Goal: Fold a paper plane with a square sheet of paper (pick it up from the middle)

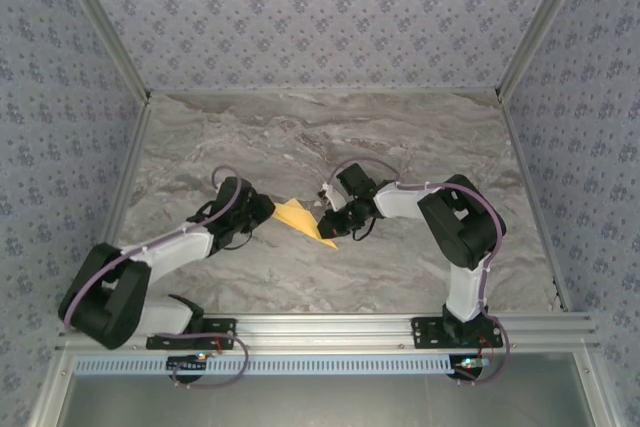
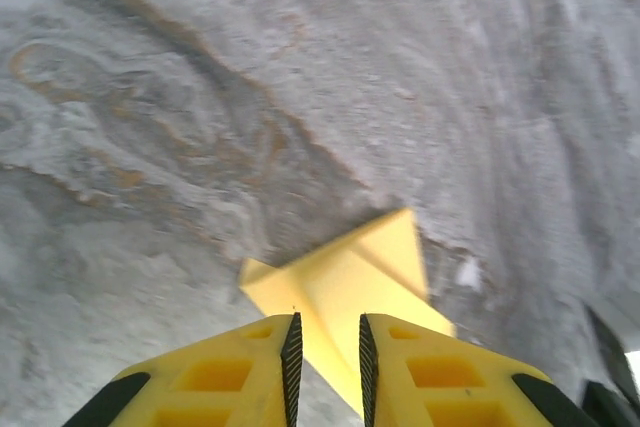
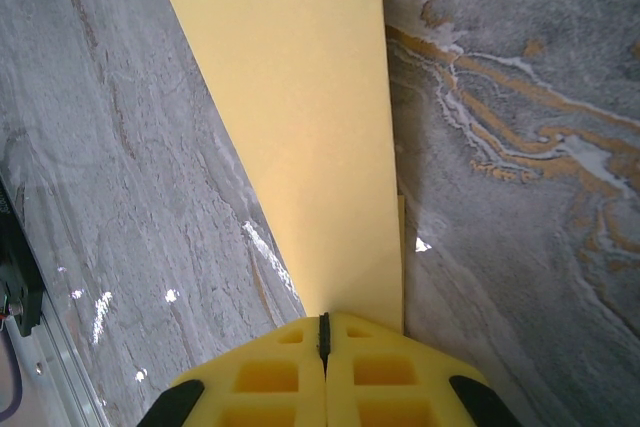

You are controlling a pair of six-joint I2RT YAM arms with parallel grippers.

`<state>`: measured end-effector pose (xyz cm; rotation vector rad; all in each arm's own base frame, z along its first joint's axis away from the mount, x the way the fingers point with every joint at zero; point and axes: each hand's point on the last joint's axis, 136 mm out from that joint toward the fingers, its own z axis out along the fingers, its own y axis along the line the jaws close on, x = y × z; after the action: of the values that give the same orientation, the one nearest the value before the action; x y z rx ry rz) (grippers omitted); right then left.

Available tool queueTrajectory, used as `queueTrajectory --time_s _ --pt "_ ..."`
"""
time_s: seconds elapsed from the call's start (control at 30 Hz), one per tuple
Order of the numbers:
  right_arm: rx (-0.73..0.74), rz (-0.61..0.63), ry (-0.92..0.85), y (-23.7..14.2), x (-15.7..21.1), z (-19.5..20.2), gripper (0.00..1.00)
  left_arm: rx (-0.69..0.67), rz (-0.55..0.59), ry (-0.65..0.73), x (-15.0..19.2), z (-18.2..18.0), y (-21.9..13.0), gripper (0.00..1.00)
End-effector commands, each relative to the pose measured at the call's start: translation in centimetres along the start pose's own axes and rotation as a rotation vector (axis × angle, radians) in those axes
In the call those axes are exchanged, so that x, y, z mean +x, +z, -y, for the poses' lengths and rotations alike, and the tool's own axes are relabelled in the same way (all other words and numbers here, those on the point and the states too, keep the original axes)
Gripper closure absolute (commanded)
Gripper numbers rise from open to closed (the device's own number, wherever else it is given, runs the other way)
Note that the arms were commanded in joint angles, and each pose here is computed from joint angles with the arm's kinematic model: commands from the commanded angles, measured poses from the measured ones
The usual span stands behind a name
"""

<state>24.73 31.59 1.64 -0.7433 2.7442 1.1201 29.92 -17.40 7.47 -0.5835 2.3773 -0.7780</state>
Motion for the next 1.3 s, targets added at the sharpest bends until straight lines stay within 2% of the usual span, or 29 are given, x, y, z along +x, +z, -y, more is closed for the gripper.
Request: queueTrajectory --time_s 0.0,0.3,0.47,0.83,1.07,1.27 --pt "0.16 -0.18 0.107 1.7 6.1 4.6 0.95 0.067 -0.031 0.058 1.3 1.7 -0.5 0.73" --pt "0.166 -0.186 0.113 1.8 6.4 4.8 0.95 0.186 -0.199 0.184 5.0 6.6 3.1 0.78" --pt "0.166 -0.187 0.114 1.8 6.5 4.9 0.95 0.196 -0.232 0.188 5.7 7.1 5.2 0.79" --pt "0.169 -0.194 0.119 1.9 6.7 5.1 0.95 -0.008 -0.136 0.117 3.9 0.4 6.3 0.79" --pt "0.169 -0.193 0.119 1.8 6.7 5.2 0.95 -0.12 -0.061 0.036 2.0 -4.4 5.1 0.79" --pt "0.169 -0.193 0.119 1.8 6.7 5.2 0.95 -0.172 -0.01 0.007 0.2 -6.4 3.5 0.79"
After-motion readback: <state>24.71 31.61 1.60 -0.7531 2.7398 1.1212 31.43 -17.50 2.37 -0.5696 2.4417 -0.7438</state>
